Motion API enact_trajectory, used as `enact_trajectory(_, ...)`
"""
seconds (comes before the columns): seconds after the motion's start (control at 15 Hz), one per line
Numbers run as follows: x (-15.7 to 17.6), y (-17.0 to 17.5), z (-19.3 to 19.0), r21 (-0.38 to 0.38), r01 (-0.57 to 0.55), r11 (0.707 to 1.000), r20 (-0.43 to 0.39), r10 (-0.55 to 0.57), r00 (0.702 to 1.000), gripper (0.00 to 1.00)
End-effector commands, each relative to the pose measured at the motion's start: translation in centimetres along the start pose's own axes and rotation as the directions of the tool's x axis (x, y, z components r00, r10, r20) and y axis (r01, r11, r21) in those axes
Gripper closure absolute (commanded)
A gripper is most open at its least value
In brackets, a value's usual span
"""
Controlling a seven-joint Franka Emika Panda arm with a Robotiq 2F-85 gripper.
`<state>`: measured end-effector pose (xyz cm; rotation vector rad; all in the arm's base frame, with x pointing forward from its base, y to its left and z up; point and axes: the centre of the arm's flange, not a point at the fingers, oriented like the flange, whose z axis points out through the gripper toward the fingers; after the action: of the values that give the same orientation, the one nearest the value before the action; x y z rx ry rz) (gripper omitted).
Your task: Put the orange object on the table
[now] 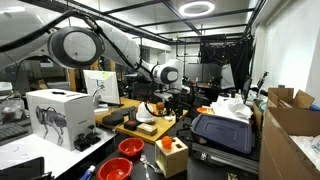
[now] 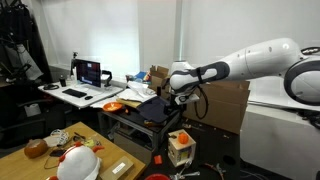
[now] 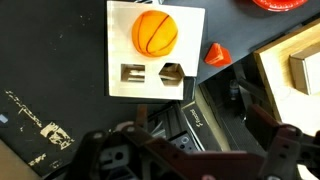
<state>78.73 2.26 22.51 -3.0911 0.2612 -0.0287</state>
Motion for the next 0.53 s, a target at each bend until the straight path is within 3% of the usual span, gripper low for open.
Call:
enact_trajectory(0.0, 1.5, 0.1, 1.9, -0.052, -0.009, 0.999, 0.041, 0.011, 0.999, 0.00)
enact_trajectory(0.47, 1.3, 3.3, 5.1, -0.129, -0.019, 0.992, 0.098, 0.032, 0.995, 0.00)
